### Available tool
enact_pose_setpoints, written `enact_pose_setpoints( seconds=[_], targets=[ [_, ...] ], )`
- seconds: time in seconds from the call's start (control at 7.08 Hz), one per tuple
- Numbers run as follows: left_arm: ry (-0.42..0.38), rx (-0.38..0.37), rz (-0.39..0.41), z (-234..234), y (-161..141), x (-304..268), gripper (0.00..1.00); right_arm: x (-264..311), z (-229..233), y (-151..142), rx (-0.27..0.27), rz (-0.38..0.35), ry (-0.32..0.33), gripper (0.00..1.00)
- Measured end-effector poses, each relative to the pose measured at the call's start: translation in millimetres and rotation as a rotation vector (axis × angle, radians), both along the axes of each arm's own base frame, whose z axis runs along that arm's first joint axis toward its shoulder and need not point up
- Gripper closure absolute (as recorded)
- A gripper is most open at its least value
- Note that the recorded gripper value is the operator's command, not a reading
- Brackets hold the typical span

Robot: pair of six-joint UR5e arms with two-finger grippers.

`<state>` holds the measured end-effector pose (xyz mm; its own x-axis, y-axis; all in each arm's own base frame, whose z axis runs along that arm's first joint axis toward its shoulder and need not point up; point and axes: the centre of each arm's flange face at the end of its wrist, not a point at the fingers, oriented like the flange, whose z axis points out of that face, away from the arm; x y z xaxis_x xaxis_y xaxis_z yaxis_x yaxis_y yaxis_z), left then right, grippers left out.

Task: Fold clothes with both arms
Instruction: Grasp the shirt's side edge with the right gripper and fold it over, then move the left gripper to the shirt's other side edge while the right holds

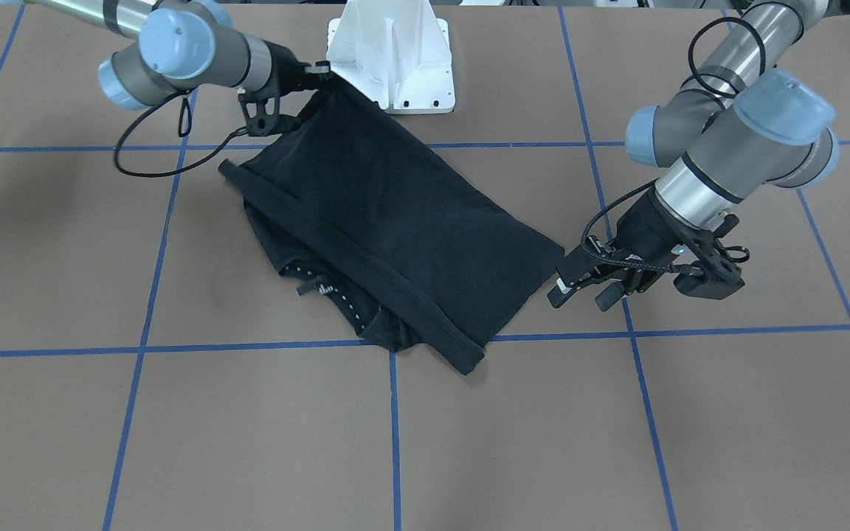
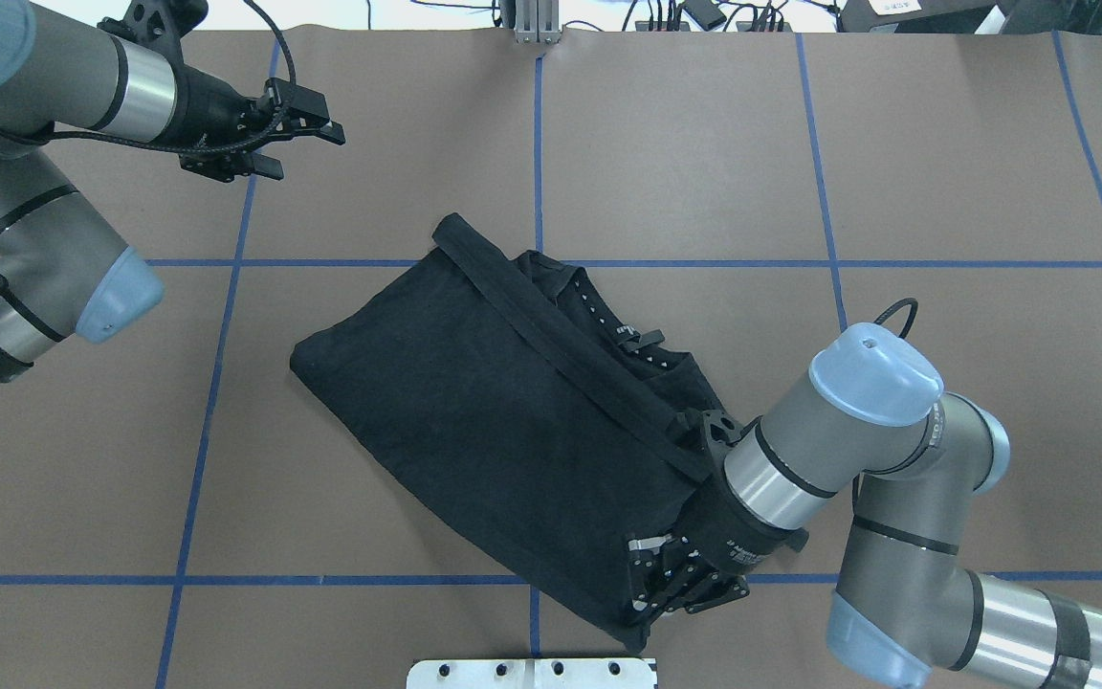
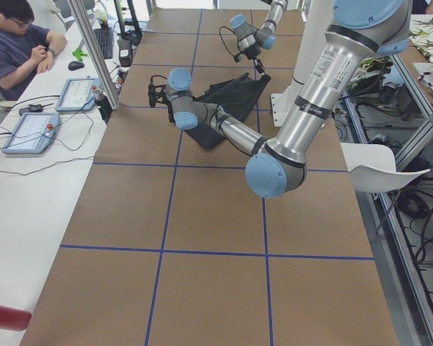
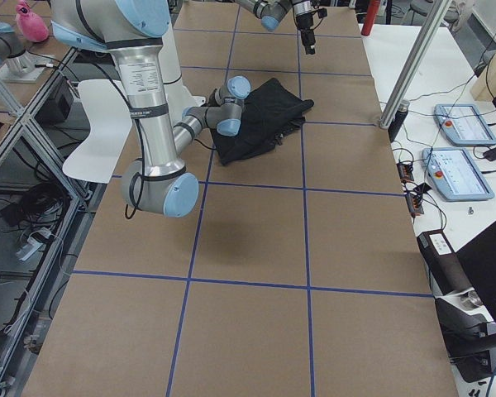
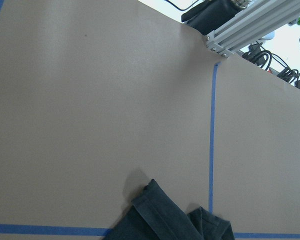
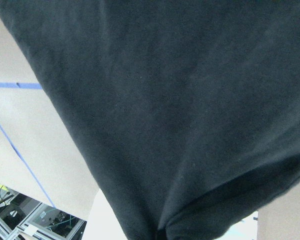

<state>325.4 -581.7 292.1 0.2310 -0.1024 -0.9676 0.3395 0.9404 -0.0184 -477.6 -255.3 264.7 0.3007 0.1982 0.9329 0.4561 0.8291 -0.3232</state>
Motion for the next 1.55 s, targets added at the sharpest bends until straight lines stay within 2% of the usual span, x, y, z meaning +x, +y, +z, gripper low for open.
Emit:
enact_pose_setpoints(
  seconds=[0.28, 0.57, 1.13, 1.55],
  targets=[
    [-0.004, 0.000, 0.003, 2.7, -0.1, 1.3, 0.01, -3.7, -11.0, 9.1, -0.002, -0.049, -0.021, 0.00],
    [-0.008, -0.002, 0.005, 7.1, 2.1, 1.2, 0.01, 15.8, -11.7, -19.8, -0.011, -0.019, -0.025, 0.00],
    [-0.080, -0.050, 0.002, 63.7, 26.3, 21.6, 0.01, 77.0, -13.8, -104.4, -0.007, 0.151, -0.031, 0.00],
    [-0.137, -0.071, 0.054, 99.6, 71.8, 71.7, 0.01, 98.9, -9.5, -136.9, -0.002, 0.253, -0.019, 0.00]
  ],
)
